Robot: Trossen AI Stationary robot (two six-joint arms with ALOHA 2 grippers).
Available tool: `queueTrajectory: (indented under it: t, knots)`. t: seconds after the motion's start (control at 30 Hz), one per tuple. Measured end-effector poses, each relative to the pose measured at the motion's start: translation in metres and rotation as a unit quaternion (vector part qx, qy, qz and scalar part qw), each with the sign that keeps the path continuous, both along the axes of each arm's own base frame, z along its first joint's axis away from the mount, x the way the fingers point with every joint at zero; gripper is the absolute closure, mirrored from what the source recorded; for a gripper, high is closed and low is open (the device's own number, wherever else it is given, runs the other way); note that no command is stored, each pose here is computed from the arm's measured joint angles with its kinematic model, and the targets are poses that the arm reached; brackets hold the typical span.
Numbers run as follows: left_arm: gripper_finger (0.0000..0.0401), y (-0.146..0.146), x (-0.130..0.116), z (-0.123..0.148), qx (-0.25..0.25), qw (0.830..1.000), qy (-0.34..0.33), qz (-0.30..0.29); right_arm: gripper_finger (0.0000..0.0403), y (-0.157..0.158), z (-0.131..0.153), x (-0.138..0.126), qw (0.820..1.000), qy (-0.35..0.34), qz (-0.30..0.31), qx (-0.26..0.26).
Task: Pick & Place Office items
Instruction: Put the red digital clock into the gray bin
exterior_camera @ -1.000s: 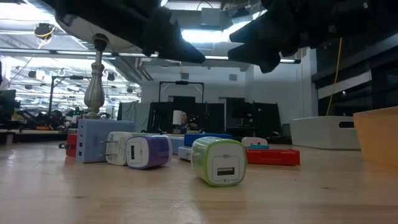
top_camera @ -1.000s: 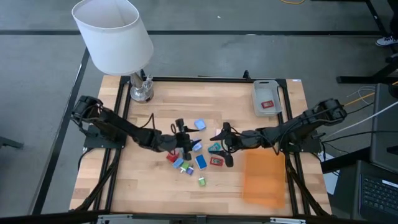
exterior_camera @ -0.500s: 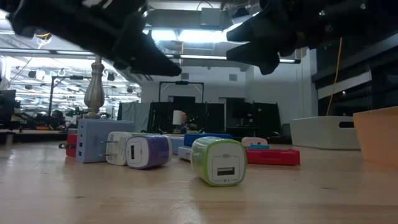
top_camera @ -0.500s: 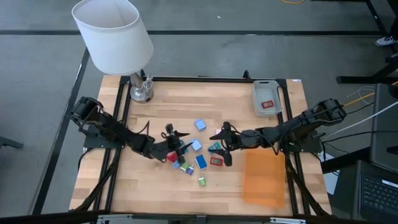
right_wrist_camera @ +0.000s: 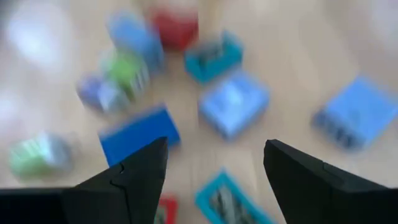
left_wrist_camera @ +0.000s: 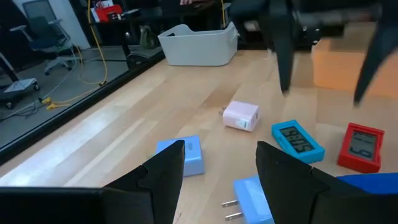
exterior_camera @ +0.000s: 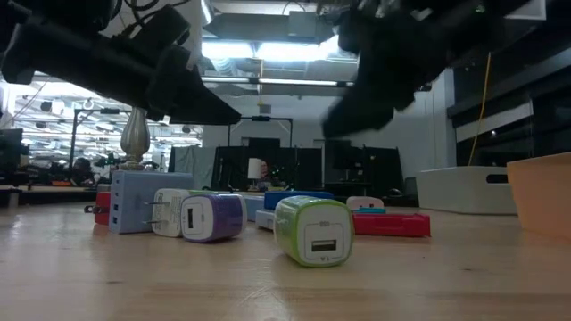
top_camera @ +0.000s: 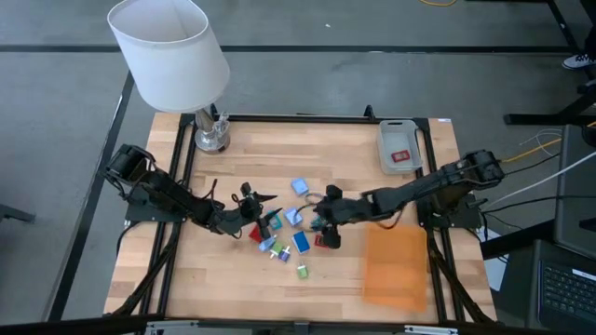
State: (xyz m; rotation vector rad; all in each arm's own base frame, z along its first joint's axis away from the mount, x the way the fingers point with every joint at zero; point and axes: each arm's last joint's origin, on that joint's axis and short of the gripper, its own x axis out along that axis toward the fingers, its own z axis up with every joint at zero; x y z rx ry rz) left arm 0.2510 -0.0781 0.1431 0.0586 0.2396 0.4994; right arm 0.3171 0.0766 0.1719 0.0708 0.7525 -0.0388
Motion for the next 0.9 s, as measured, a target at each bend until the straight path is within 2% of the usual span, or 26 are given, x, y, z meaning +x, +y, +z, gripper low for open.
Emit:
queueTrajectory:
  t: [0.1, 0.2, 0.3, 0.5, 0.9]
  knots:
    - [0.0207, 0.001, 0.001, 0.0, 0.0, 1.0, 0.002, -0.004, 0.014, 0.008, -0.014, 0.009, 0.996, 0.089, 0.012, -0.019]
    - [0.0207, 0.001, 0.001, 0.0, -0.001, 1.0, 0.001, -0.011, 0.014, 0.017, -0.028, 0.011, 0.99, 0.138, 0.03, -0.001]
    - [0.0207, 0.0, 0.001, 0.0, -0.001, 1.0, 0.001, -0.012, 0.014, 0.026, -0.029, 0.01, 0.988, 0.144, 0.044, 0.026]
    - [0.0207, -0.001, 0.001, 0.0, -0.003, 1.0, 0.001, -0.019, 0.014, 0.039, -0.023, 0.005, 0.989, 0.135, 0.039, 0.046]
    - [0.0207, -0.001, 0.001, 0.0, -0.008, 1.0, 0.0, -0.023, 0.014, 0.043, -0.023, 0.003, 0.989, 0.14, 0.018, 0.055]
